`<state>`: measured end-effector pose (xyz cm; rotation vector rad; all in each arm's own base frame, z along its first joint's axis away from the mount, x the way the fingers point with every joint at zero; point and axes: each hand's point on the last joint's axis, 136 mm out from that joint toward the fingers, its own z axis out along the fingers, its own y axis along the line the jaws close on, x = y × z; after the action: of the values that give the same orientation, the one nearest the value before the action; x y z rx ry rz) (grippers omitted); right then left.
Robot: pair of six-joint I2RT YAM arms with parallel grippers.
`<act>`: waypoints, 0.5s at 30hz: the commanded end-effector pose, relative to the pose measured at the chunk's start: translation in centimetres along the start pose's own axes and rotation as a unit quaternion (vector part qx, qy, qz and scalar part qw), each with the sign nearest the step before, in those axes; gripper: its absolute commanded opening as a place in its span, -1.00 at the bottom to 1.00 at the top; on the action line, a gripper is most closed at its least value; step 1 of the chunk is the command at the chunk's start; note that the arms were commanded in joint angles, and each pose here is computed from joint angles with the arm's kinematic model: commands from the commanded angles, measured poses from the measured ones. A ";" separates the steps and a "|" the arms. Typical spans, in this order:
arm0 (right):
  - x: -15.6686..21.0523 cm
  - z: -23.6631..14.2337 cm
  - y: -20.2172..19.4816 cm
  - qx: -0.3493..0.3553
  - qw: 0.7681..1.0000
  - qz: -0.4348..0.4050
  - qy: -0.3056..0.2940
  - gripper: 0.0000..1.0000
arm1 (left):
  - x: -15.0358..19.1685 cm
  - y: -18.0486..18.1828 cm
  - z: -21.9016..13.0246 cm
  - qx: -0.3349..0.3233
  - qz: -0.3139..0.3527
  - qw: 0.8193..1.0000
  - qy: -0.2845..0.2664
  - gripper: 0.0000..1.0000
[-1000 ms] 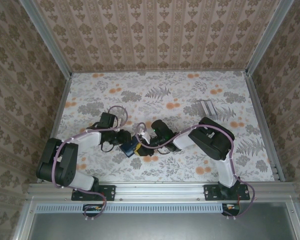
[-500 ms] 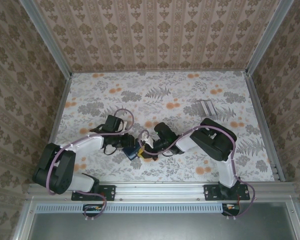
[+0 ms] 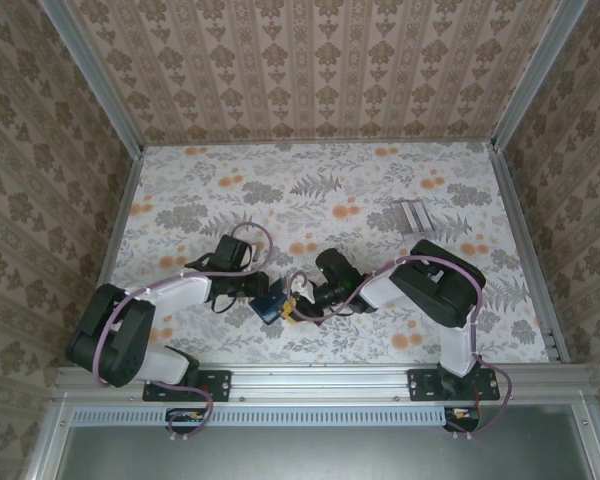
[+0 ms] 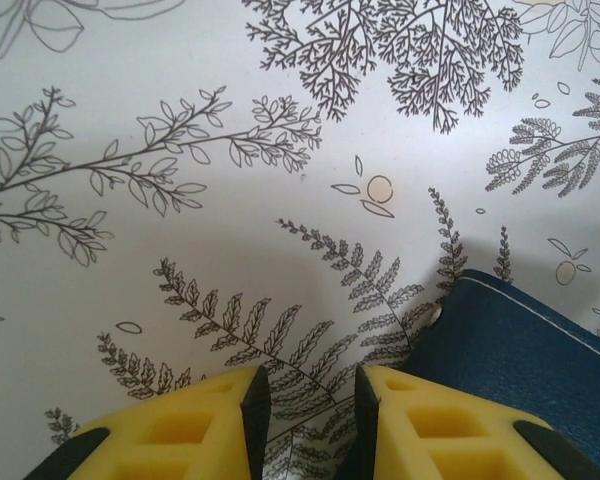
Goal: Put the credit cards into the card holder
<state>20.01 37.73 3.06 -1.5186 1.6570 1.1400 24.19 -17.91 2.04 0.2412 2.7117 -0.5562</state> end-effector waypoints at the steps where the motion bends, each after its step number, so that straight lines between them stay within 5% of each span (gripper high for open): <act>1: -1.0 -0.2 -0.2 -0.003 1.000 0.025 -0.007 -0.85 | 0.6 0.6 0.8 -0.024 0.012 1.000 0.004 -0.36; 6: 0.0 -0.5 -0.1 0.000 1.000 0.018 -0.013 -0.87 | 0.6 -0.8 0.4 -0.005 0.012 1.000 -0.011 -0.23; 12: -0.1 -0.5 0.2 -0.011 0.999 -0.010 -0.031 -0.95 | -0.7 -3.1 -4.4 0.054 -0.028 0.996 -0.057 -0.08; 15: -0.8 -0.7 0.1 -0.006 0.999 -0.023 -0.040 -0.95 | 0.5 -2.3 -6.0 0.041 -0.044 0.997 -0.052 -0.24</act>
<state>20.30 37.25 3.30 -1.4746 1.6439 1.1575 23.19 -18.80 8.29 0.1857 2.5331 -0.6895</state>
